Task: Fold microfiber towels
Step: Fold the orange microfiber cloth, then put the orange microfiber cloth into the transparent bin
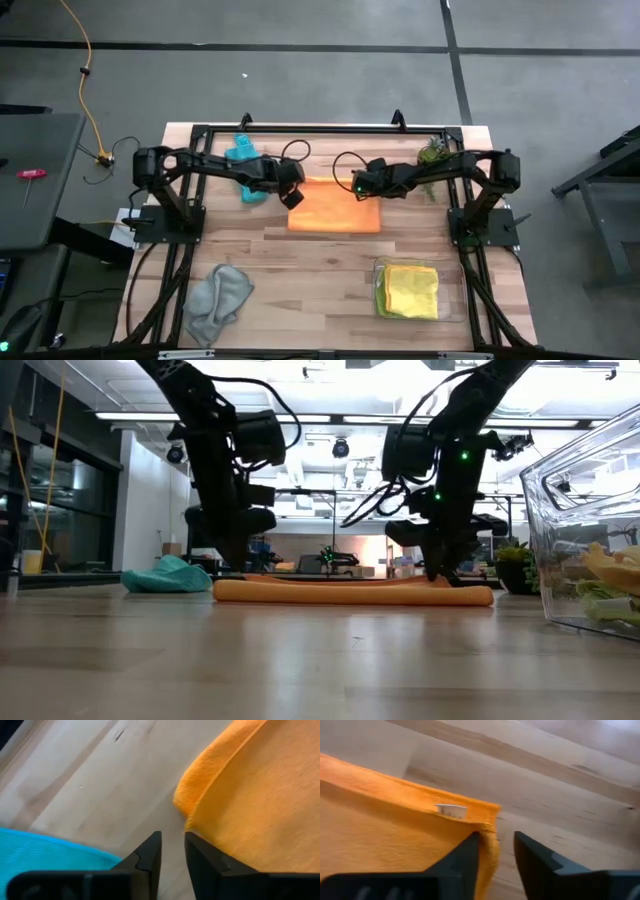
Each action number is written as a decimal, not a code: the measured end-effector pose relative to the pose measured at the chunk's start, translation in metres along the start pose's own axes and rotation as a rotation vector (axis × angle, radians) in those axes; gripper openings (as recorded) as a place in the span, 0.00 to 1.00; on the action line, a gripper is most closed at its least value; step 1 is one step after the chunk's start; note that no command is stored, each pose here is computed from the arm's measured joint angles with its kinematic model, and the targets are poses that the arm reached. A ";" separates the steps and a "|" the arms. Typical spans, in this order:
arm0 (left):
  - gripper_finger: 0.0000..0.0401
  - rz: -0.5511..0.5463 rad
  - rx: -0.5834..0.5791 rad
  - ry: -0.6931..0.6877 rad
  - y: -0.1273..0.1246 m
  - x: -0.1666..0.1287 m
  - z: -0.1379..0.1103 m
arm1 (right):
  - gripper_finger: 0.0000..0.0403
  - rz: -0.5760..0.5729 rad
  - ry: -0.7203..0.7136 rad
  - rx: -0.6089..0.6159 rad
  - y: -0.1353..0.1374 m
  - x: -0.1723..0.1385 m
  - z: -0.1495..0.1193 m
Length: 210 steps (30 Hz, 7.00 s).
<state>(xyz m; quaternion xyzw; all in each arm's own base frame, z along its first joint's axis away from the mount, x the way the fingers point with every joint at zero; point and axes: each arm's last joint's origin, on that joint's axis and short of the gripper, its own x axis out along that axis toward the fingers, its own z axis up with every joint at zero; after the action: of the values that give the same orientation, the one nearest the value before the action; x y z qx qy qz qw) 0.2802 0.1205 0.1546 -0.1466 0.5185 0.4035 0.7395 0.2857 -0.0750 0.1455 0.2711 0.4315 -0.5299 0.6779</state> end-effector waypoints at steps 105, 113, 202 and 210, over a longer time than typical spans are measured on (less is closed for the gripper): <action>0.33 -0.615 -0.205 -0.924 0.079 -0.156 -0.101 | 0.03 -0.008 0.223 0.018 0.001 -0.003 -0.043; 0.33 -0.610 -0.207 -0.924 0.079 -0.155 -0.101 | 0.00 -0.001 0.238 0.111 -0.048 -0.016 -0.057; 0.33 -0.585 -0.241 -0.888 0.079 -0.152 -0.102 | 0.60 0.340 0.173 0.240 -0.007 -0.038 -0.029; 0.33 -0.585 -0.240 -0.888 0.079 -0.152 -0.102 | 0.60 0.351 0.246 0.282 0.015 -0.008 -0.041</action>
<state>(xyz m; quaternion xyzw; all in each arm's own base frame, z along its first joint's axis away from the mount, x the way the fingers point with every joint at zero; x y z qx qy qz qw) 0.1345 0.0380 0.2621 -0.1838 0.0443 0.2604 0.9468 0.2871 -0.0331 0.1316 0.4960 0.3789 -0.4220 0.6576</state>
